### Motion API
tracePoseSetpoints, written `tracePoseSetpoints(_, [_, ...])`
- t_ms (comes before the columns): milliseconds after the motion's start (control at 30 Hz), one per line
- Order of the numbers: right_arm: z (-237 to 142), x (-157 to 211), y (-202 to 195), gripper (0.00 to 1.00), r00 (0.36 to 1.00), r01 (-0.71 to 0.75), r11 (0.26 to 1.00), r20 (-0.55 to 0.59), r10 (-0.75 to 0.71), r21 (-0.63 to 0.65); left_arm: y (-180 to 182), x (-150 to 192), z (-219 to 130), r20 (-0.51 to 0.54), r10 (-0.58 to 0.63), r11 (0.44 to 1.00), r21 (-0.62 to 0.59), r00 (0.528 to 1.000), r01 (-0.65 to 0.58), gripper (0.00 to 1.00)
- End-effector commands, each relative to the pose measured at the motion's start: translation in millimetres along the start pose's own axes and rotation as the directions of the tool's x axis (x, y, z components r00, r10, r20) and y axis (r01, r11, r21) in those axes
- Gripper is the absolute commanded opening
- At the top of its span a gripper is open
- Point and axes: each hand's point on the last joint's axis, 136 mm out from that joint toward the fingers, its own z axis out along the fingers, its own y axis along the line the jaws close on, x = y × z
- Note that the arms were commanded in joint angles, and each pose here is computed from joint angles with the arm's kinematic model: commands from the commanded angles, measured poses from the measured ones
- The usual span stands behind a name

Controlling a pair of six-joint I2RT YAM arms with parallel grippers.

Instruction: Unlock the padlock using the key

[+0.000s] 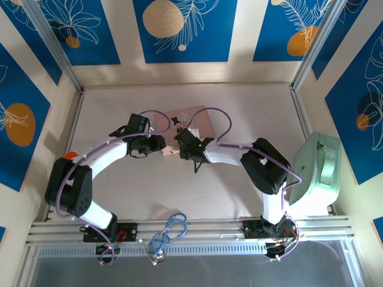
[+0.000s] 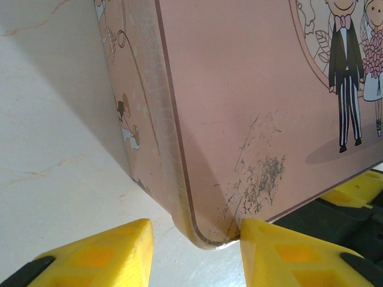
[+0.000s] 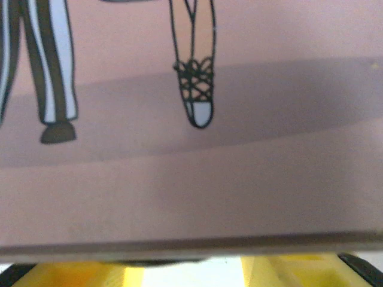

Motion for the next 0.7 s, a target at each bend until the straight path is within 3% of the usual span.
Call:
tracePoseSetpoints(0, [7.4,3.3,-8.7,0.44,0.999,0.017,0.999,-0.03,-0.015,0.048,8.8,1.0,1.5,-0.016,-0.008,1.0,-0.022,1.0,0.008,0.41])
tracePoseSetpoints(400, [11.7,14.4,-12.1,0.42,0.995,0.026,0.995,-0.098,-0.016,0.101,10.9,4.5,1.3,-0.019,-0.007,1.0,-0.024,1.0,0.007,0.4])
tracePoseSetpoints(667, [2.4,15.4,-6.6,0.39,0.997,0.018,0.995,-0.083,-0.01,0.096,11.5,3.9,2.6,-0.016,-0.008,1.0,-0.024,1.0,0.008,0.4])
